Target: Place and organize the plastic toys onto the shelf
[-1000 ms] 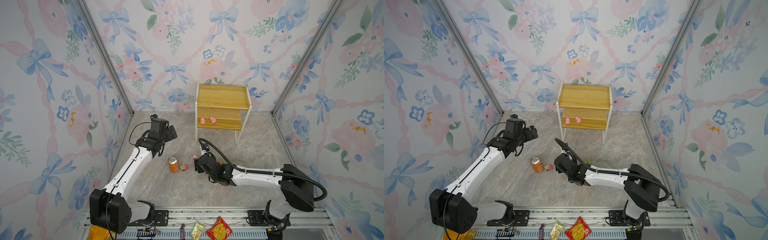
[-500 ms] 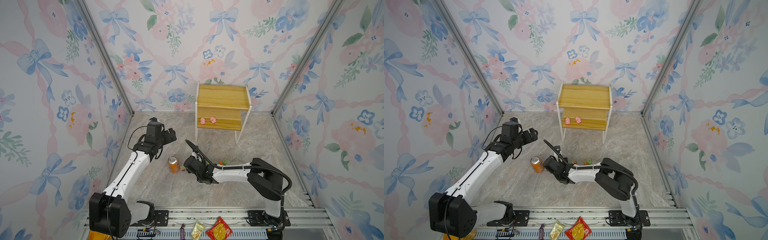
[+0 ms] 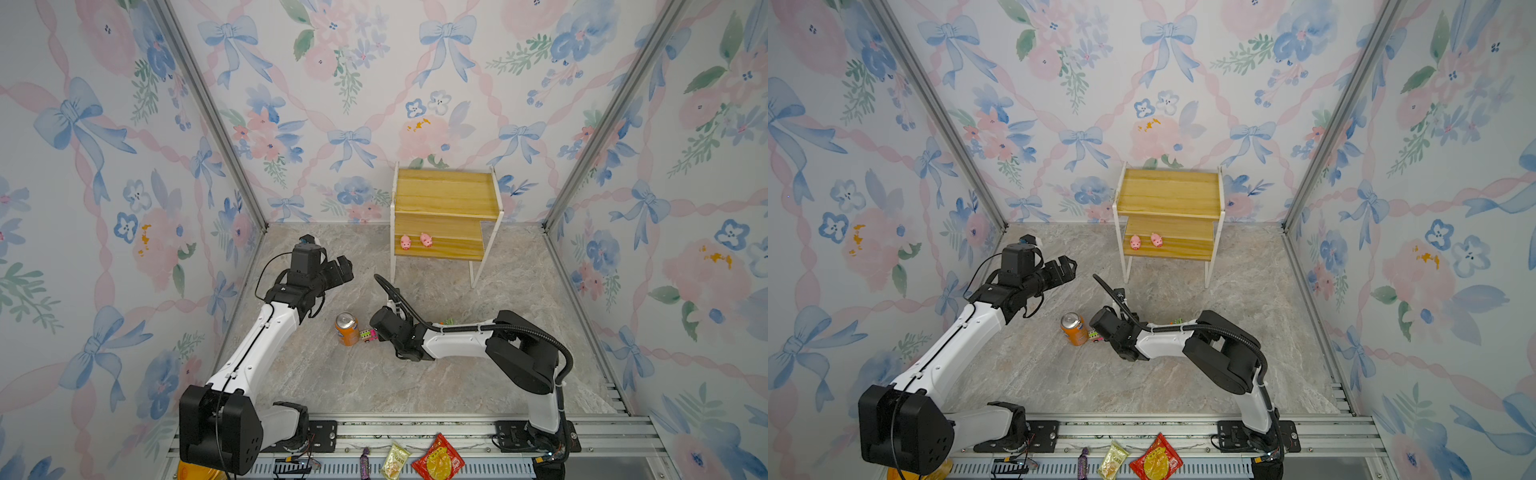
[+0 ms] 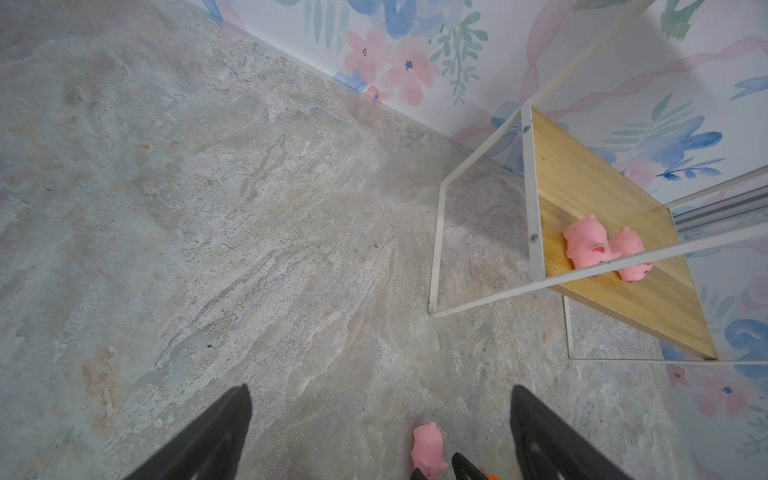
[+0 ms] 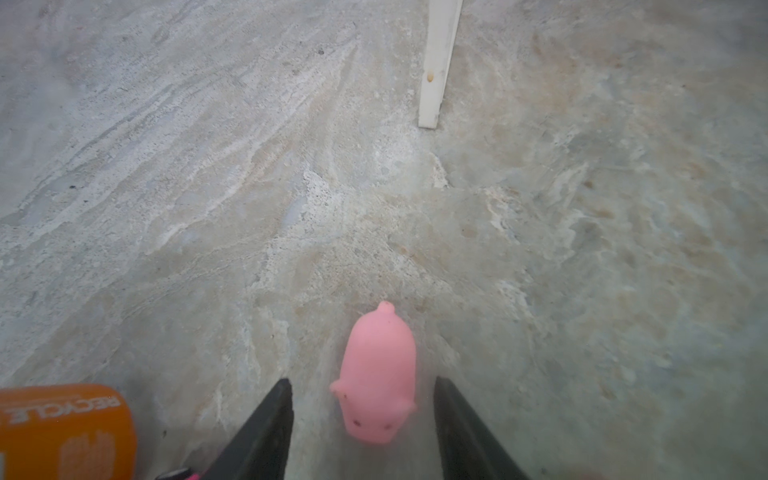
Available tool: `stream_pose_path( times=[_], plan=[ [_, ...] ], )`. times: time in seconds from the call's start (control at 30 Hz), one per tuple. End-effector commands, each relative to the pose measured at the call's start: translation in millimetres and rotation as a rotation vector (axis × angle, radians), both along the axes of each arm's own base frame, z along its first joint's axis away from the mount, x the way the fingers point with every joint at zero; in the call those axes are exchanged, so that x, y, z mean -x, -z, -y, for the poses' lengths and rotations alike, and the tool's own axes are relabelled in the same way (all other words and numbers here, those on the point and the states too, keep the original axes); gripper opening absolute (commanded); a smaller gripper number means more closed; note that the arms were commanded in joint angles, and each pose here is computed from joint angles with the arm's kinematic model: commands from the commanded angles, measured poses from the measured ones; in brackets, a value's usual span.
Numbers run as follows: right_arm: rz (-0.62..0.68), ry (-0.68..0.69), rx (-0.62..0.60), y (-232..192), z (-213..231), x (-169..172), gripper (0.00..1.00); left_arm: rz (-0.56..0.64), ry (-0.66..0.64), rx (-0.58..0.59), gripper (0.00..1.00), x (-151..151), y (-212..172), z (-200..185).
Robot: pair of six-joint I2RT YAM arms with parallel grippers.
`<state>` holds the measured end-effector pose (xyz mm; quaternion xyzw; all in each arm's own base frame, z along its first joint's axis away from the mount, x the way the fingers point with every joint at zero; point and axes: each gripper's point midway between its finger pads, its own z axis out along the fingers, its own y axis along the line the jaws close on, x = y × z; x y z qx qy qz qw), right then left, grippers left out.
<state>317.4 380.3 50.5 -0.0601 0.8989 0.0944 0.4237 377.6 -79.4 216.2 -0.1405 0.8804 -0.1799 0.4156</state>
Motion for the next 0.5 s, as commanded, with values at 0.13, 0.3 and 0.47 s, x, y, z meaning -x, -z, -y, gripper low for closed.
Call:
stream_pose_path(
  times=[0.13, 0.3, 0.47],
  plan=[
    [0.0, 0.011, 0.002, 4.5, -3.9, -16.2, 0.5, 0.014, 0.001, 0.036, 0.97, 1.7, -1.5, 0.2],
    [-0.005, 0.01, 0.015, 10.0, -6.5, -20.9, 0.45, 0.018, 0.005, 0.047, 0.97, 1.7, -2.7, 0.4],
    [-0.003, 0.009, 0.009, 11.0, -8.8, -24.2, 0.38, 0.02, 0.003, 0.05, 0.97, 1.6, -2.6, -0.5]
  ],
)
